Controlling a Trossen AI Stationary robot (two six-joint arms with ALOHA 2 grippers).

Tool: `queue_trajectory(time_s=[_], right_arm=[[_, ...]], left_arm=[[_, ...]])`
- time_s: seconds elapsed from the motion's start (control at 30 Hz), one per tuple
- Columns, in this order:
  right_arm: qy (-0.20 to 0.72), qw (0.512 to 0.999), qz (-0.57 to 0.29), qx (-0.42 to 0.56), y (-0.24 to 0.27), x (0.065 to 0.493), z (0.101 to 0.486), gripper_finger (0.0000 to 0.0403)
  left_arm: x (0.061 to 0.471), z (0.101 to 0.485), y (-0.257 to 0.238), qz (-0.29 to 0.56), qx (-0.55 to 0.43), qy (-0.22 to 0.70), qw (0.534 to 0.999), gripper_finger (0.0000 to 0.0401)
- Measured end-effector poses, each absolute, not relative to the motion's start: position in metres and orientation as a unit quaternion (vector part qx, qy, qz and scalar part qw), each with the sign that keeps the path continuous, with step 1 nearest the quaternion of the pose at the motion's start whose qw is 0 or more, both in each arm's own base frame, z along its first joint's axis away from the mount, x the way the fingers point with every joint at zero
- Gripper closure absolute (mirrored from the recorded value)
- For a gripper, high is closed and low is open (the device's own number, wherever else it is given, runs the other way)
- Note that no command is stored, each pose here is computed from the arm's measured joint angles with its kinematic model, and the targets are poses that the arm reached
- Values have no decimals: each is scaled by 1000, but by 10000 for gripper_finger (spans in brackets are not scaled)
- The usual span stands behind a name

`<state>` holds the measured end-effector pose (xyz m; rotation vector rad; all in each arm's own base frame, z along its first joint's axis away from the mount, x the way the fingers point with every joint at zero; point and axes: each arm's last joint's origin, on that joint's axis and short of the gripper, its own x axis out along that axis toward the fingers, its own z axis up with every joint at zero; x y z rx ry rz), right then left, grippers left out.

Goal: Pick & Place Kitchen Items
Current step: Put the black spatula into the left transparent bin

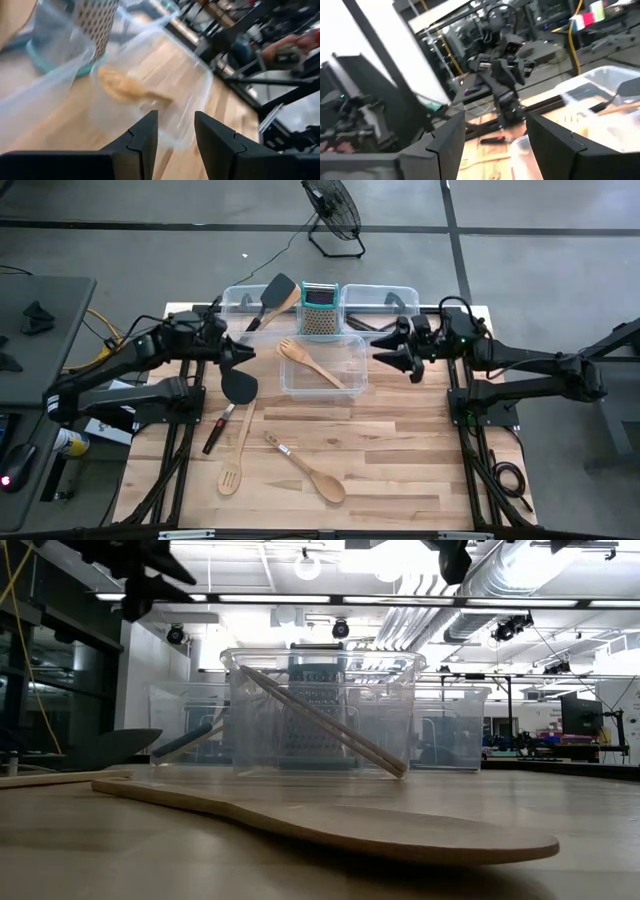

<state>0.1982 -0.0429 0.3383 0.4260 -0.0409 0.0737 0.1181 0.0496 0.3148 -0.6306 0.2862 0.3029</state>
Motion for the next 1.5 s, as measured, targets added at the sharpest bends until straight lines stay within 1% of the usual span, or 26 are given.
queue_trajectory(time_s=[0.23, 0.47, 0.7, 0.9, 1.17, 1.3, 1.5], right_arm=[[-2, 976, 48, 214, -37, 199, 335, 202], [2, 978, 51, 200, -34, 200, 334, 202], [13, 984, 48, 172, -34, 200, 332, 202], [55, 988, 33, 141, -30, 200, 325, 202], [150, 984, -8, 95, -21, 194, 336, 202], [164, 982, -16, 91, -18, 192, 337, 202], [191, 977, -19, 92, -16, 191, 332, 202]], left_arm=[[111, 304, 36, 188, -320, 192, 909, 274], [108, 295, 27, 205, -347, 240, 883, 274], [108, 292, 23, 210, -369, 253, 870, 274], [103, 285, 19, 225, -395, 292, 841, 274], [109, 277, 18, 242, -403, 331, 818, 274], [115, 268, 19, 260, -405, 380, 790, 274], [119, 253, 19, 297, -417, 463, 723, 274]])
